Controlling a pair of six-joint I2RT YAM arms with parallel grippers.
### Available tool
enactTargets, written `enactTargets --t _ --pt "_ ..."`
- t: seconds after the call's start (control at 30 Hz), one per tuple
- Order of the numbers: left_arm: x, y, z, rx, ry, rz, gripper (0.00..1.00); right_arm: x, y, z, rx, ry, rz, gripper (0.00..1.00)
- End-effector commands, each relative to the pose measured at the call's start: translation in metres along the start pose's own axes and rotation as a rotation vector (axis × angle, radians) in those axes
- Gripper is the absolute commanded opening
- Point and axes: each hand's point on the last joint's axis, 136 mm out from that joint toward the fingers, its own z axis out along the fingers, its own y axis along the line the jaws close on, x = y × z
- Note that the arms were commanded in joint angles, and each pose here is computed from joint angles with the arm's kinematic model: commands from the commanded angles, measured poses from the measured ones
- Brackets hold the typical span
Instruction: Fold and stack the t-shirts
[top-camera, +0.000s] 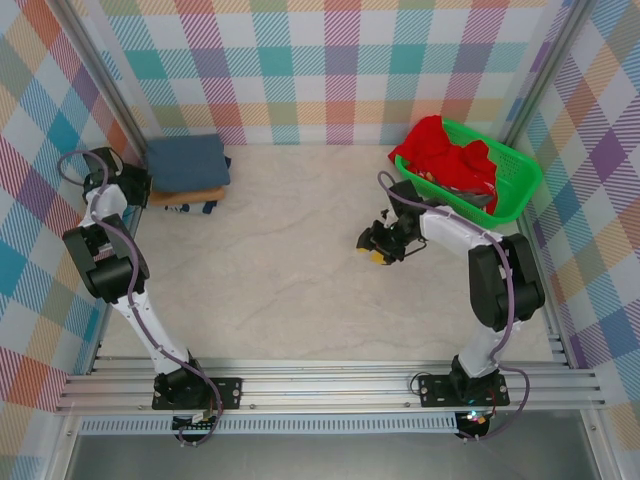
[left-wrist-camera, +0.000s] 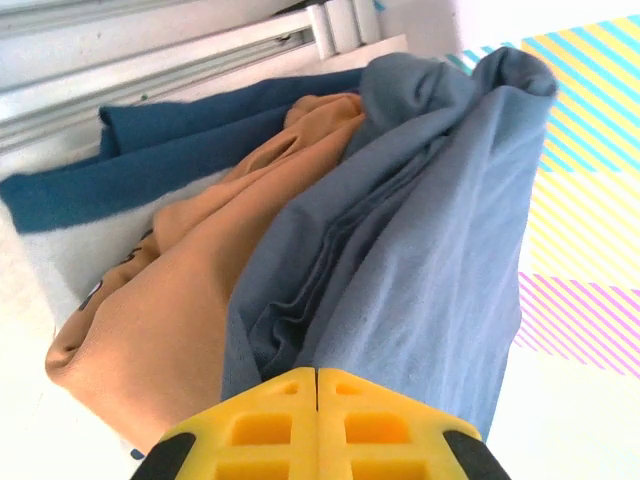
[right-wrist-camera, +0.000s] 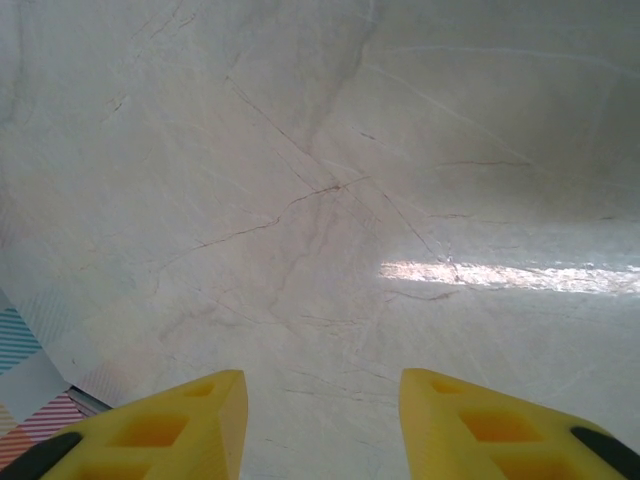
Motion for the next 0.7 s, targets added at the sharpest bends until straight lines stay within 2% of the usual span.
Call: enactTargets --t 0.0,0.13,0.3,0.67 --pt "-0.007 -0.004 -0.008 -0.038 0.007 0.076 0.0 0.003 0.005 -0.01 -0.02 -0.015 -0.008 0.44" --pt "-0.009 -0.003 -0.005 -0.088 0.048 0.146 0.0 0.004 0.005 -0.011 -0.02 -0.014 -0.008 0.44" --pt "-0.023 0.01 -0.011 -0.14 0.025 0.186 0.0 0.004 0.006 -0.014 -0.02 -0.017 -0.012 0.44" --pt "-0.036 0.025 -0.004 -0.21 0.065 0.276 0.0 0.006 0.006 -0.016 -0.017 -0.015 -0.016 0.44"
